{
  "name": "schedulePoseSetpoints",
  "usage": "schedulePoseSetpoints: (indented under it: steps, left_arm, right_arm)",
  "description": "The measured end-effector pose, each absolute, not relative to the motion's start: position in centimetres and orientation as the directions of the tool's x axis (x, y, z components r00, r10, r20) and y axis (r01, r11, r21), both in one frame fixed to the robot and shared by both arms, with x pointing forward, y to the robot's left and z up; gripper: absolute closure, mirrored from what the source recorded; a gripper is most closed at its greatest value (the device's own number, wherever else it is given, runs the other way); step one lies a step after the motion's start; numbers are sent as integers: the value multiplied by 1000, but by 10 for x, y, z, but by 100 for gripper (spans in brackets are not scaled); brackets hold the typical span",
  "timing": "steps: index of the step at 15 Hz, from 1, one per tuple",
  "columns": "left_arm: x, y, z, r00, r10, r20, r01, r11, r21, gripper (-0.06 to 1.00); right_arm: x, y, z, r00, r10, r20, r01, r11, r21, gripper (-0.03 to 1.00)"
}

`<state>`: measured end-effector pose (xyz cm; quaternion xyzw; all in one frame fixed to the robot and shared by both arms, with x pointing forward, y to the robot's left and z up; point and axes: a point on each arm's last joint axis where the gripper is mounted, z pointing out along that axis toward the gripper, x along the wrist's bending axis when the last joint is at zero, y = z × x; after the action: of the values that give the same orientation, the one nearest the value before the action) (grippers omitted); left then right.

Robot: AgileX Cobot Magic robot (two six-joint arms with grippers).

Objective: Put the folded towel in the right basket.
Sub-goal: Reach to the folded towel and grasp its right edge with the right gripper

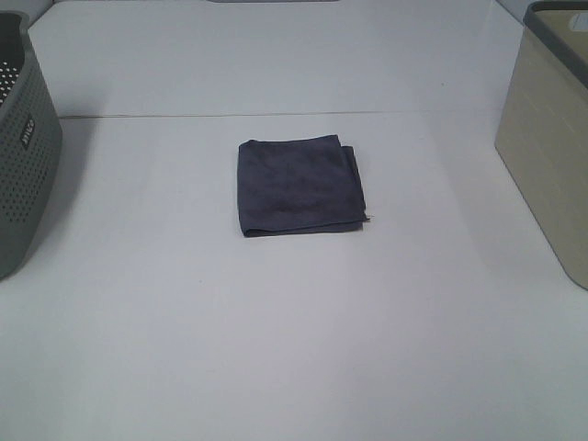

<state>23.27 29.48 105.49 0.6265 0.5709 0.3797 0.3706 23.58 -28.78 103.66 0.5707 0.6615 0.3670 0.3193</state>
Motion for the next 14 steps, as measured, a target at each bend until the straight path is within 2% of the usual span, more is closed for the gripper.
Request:
schedulePoseSetpoints:
  steps: [14]
  left_arm:
    - [233, 295, 1055, 60, 997, 53, 434, -73, 898, -5]
  right_arm:
    - [236, -288, 1037, -145, 989, -4, 521, 79, 850, -1]
